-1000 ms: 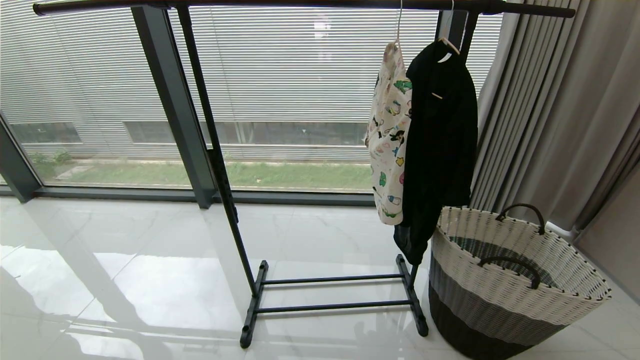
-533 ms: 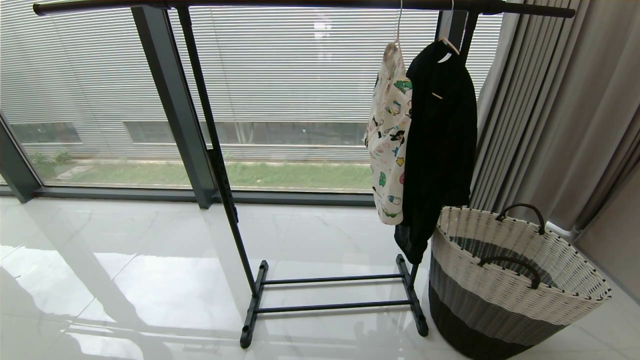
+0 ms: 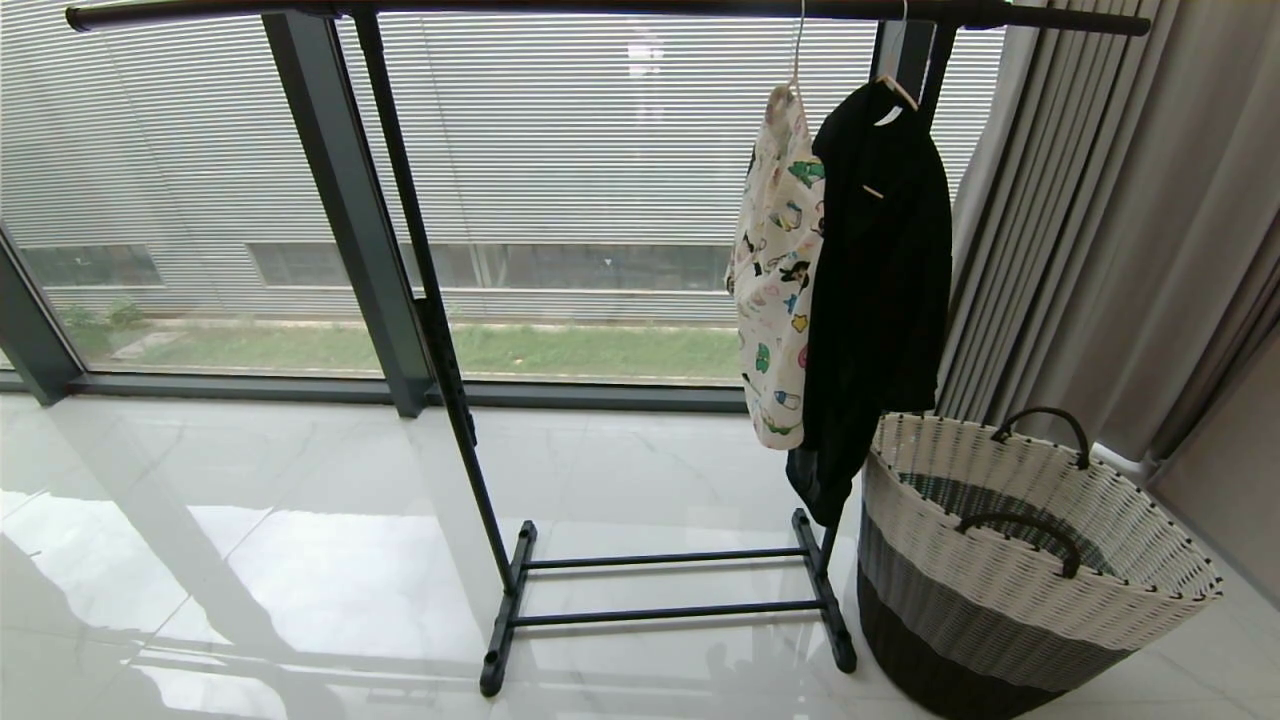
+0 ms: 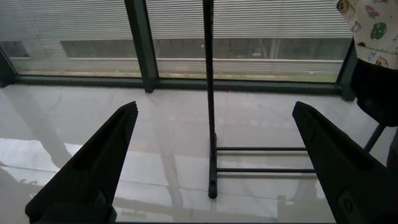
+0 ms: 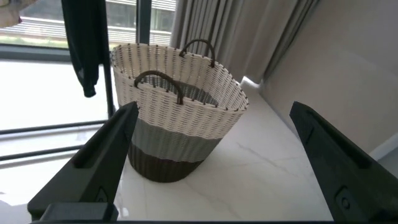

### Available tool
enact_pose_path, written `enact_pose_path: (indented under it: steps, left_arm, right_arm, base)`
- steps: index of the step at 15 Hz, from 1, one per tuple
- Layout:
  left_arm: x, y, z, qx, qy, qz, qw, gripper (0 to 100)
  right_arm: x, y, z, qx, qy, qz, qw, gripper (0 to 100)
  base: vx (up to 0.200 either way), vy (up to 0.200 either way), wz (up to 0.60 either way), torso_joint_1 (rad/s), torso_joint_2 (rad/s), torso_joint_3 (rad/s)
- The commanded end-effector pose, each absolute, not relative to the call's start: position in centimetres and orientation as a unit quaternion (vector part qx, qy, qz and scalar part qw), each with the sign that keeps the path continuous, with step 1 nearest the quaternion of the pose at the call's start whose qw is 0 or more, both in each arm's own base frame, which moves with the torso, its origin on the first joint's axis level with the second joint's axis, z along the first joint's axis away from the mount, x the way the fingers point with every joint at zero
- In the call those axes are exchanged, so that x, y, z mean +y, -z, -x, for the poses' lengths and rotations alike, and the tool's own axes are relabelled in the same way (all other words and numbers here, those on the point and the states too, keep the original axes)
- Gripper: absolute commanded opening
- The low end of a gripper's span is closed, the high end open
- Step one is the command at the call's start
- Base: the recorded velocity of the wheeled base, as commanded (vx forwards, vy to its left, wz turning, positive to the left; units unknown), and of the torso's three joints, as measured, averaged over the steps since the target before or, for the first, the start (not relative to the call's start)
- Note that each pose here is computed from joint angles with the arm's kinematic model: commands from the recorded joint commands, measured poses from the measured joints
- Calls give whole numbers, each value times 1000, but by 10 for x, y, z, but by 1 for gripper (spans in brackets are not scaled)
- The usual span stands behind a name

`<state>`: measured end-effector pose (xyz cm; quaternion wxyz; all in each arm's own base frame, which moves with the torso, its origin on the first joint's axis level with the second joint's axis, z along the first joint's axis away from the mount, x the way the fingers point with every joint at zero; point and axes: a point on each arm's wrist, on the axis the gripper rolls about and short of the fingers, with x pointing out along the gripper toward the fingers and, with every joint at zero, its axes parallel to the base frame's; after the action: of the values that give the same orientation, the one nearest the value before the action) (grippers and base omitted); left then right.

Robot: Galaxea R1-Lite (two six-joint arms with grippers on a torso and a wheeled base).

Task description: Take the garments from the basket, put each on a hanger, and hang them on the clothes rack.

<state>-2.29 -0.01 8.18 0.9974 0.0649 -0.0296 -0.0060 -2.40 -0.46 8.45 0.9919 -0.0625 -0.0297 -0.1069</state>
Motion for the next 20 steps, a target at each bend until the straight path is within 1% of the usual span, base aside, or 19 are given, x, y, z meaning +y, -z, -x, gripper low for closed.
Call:
enact_pose_path:
  steps: [1, 2, 3, 4, 5, 6, 7, 8, 9, 10, 11, 12, 13, 14, 15, 17, 18, 19, 20]
  left_arm:
    - [0, -81, 23, -29, 16, -43, 999, 100]
    - [0, -81, 23, -28, 12, -4, 1000, 100]
    - [1, -81, 23, -30, -18, 60, 998, 100]
    - [2, -81, 23, -31, -46, 51, 997, 100]
    - [3, -77, 23, -11, -51, 34, 998, 100]
    - [3, -75, 22, 9, -52, 31, 998, 100]
    - [3, -76, 20, 27, -52, 33, 998, 100]
    - [3, -77, 19, 31, -52, 33, 998, 100]
    - [3, -76, 20, 23, -48, 34, 998, 100]
    - [3, -75, 23, 2, -50, 35, 998, 100]
    - [3, -75, 23, 3, -49, 37, 998, 100]
    - [3, -75, 23, 3, -49, 37, 998, 100]
    - [3, -75, 23, 2, -50, 45, 998, 100]
    - [3, -75, 23, 1, -50, 49, 998, 100]
    - [3, -75, 23, 1, -50, 49, 998, 100]
    - [3, -75, 23, 1, -50, 49, 998, 100]
    - [3, -75, 23, 1, -50, 49, 998, 100]
    - [3, -75, 23, 1, -50, 49, 998, 100]
    - [3, -75, 23, 1, -50, 49, 998, 100]
  right_arm:
    - [-4, -84, 24, -30, 92, 62, 993, 100]
    - [-3, -83, 23, -31, 68, 63, 995, 100]
    - [-1, -82, 23, -23, 29, 67, 997, 100]
    - [0, -80, 23, -18, 5, 64, 998, 100]
    - [1, -81, 24, -18, -12, 54, 998, 100]
    - [1, -80, 24, -16, -30, 36, 999, 100]
    - [1, -80, 24, -16, -29, 34, 999, 100]
    - [1, -80, 24, -16, -27, 36, 999, 100]
    - [1, -80, 24, -16, -15, 37, 999, 100]
    - [0, -80, 23, -15, 6, 35, 999, 100]
    - [-1, -80, 24, -16, 20, 28, 999, 100]
    - [-1, -80, 23, -15, 20, 17, 1000, 100]
    - [0, -80, 24, -16, 9, -6, 1000, 100]
    - [0, -80, 23, -18, 9, -11, 1000, 100]
    - [0, -80, 23, -17, 9, -5, 1000, 100]
    - [0, -80, 23, -16, 5, 57, 998, 100]
    - [1, -80, 23, -16, -29, 62, 997, 100]
    - [3, -80, 24, -15, -64, 53, 996, 100]
    - [3, -80, 24, -8, -65, 25, 998, 100]
  base:
    - [0, 0, 0, 0, 0, 0]
    - [0, 0, 0, 0, 0, 0]
    - [0, 0, 0, 0, 0, 0]
    - [0, 0, 0, 0, 0, 0]
    - [0, 0, 0, 0, 0, 0]
    - [0, 0, 0, 0, 0, 0]
    - [0, 0, 0, 0, 0, 0]
    - [0, 0, 0, 0, 0, 0]
    - [0, 0, 0, 0, 0, 0]
    - [0, 0, 0, 0, 0, 0]
    - [0, 0, 0, 0, 0, 0]
    - [0, 0, 0, 0, 0, 0]
    - [0, 0, 0, 0, 0, 0]
    - [0, 0, 0, 0, 0, 0]
    - [0, 0, 0, 0, 0, 0]
    - [0, 0, 0, 0, 0, 0]
    - [0, 0, 0, 0, 0, 0]
    - [0, 0, 0, 0, 0, 0]
    - [0, 0, 0, 0, 0, 0]
